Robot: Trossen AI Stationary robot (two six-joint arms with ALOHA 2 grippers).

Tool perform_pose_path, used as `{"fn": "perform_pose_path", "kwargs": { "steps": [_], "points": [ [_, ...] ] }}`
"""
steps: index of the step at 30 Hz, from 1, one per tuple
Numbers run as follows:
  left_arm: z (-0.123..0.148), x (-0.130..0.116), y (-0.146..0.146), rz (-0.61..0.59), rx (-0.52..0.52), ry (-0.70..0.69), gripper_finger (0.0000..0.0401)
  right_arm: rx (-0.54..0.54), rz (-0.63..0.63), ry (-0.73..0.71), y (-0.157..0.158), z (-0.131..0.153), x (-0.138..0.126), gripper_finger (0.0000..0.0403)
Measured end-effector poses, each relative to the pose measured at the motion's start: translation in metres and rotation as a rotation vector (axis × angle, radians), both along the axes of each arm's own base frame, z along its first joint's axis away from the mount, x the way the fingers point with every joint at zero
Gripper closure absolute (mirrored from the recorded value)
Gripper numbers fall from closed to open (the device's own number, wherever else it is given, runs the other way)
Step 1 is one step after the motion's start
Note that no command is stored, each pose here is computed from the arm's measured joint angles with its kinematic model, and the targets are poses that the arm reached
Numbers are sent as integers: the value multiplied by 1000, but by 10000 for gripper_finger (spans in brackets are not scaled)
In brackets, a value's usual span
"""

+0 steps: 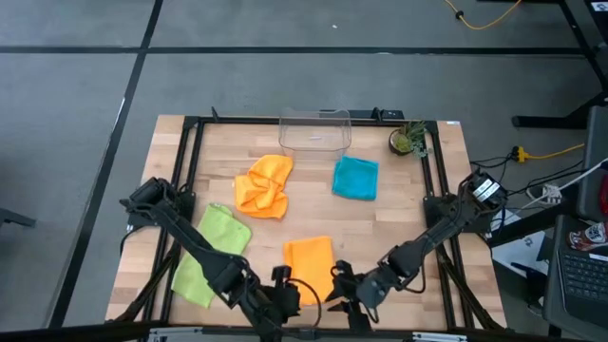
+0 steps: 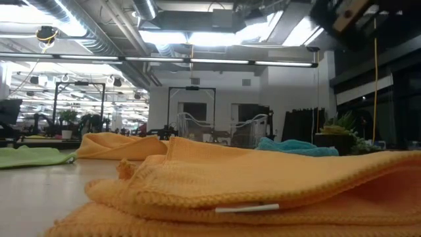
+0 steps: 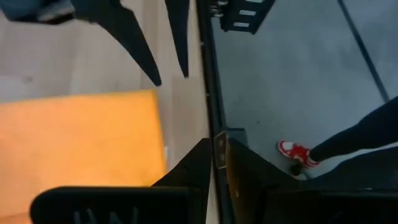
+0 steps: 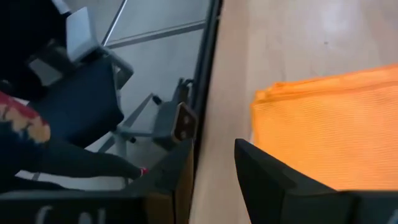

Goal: Fold microfiber towels
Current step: Fold the bottom orange microfiber cloth

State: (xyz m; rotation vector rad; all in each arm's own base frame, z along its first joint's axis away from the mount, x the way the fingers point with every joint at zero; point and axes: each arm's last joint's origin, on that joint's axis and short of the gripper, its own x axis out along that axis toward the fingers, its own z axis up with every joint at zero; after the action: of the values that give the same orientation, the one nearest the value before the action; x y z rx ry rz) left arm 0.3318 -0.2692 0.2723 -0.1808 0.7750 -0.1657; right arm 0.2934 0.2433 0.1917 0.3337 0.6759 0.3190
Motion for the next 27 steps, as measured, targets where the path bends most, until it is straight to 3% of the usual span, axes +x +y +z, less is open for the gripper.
{"fn": "perform_pose_path", "kwargs": {
  "steps": [6,10,18,27],
  "points": [
    [-22,6,-5,13,-34,89,330,-10,23,12,6,-1,-6,282],
    [-37,12,1,16,-57,190,275,-7,4,41,4,-3,-6,279],
    [-50,15,0,-20,-14,212,170,-35,-2,81,2,-7,-8,245],
    [-55,16,-2,-150,129,169,161,-66,-7,110,-2,-10,-8,215]
  ]
}}
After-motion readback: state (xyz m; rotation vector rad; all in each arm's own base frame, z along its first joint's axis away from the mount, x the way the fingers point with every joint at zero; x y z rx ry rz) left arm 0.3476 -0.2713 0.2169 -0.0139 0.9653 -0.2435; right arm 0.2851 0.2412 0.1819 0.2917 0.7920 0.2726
